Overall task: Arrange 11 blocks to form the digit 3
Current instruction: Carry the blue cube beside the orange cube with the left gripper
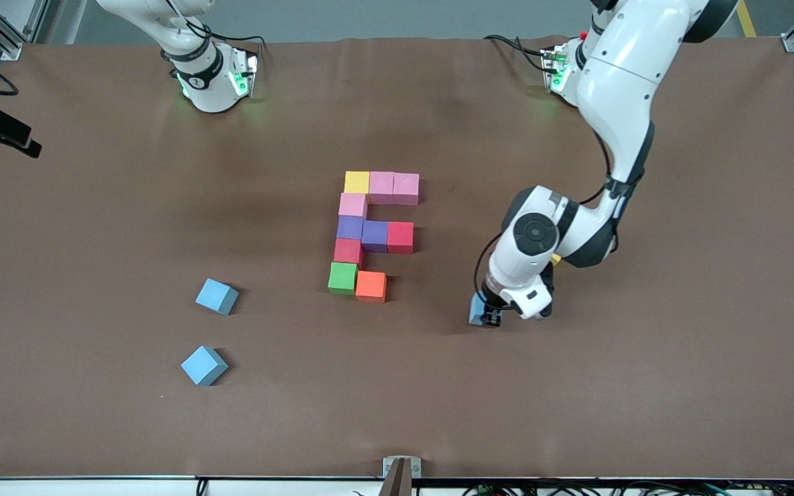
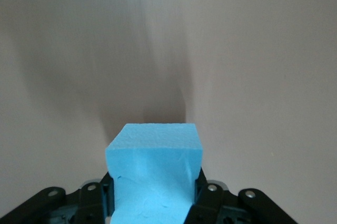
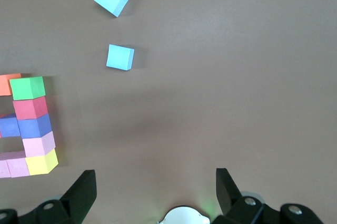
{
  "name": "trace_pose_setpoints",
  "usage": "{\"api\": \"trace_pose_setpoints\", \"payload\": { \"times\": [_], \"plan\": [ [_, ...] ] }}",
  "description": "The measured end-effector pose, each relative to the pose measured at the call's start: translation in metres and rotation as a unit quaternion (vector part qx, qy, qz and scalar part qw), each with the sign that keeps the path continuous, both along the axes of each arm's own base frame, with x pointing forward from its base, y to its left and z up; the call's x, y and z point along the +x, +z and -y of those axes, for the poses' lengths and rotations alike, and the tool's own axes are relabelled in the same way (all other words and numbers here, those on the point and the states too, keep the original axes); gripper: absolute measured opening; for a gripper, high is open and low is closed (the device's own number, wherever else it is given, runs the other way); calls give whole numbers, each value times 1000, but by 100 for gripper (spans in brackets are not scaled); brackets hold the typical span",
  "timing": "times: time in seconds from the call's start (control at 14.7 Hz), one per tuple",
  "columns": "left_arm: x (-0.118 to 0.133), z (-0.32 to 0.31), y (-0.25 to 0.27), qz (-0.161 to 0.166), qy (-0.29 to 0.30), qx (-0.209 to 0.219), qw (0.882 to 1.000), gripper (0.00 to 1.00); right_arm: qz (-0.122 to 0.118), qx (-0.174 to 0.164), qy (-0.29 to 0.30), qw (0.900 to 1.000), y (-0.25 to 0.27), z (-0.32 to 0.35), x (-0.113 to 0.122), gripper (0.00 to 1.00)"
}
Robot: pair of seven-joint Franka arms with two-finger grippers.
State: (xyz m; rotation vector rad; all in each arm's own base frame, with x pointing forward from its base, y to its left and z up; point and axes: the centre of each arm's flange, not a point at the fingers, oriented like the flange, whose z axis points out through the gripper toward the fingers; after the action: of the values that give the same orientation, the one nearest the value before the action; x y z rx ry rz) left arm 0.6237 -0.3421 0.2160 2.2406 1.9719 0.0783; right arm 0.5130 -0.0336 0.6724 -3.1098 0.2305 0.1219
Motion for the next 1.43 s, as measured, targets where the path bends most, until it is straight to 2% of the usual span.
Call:
{"api": "trace_pose_setpoints", "payload": {
  "times": [0.2, 0.34, 0.75, 1.43],
  "plan": [
    [6, 26, -2, 5, 50, -20, 999, 54, -3, 0, 1, 1000, 3, -1, -5, 100],
    [4, 46, 1, 6, 57, -36, 998, 54, -4, 0, 0, 1000, 2, 0, -5, 100],
    [-31, 107, -14, -6, 35, -45, 998, 54, -8, 1, 1, 1000, -2, -1, -4, 100],
    [-55, 143, -16, -6, 7, -46, 999, 54, -9, 0, 6, 1000, -2, -6, -4, 100]
  ]
}}
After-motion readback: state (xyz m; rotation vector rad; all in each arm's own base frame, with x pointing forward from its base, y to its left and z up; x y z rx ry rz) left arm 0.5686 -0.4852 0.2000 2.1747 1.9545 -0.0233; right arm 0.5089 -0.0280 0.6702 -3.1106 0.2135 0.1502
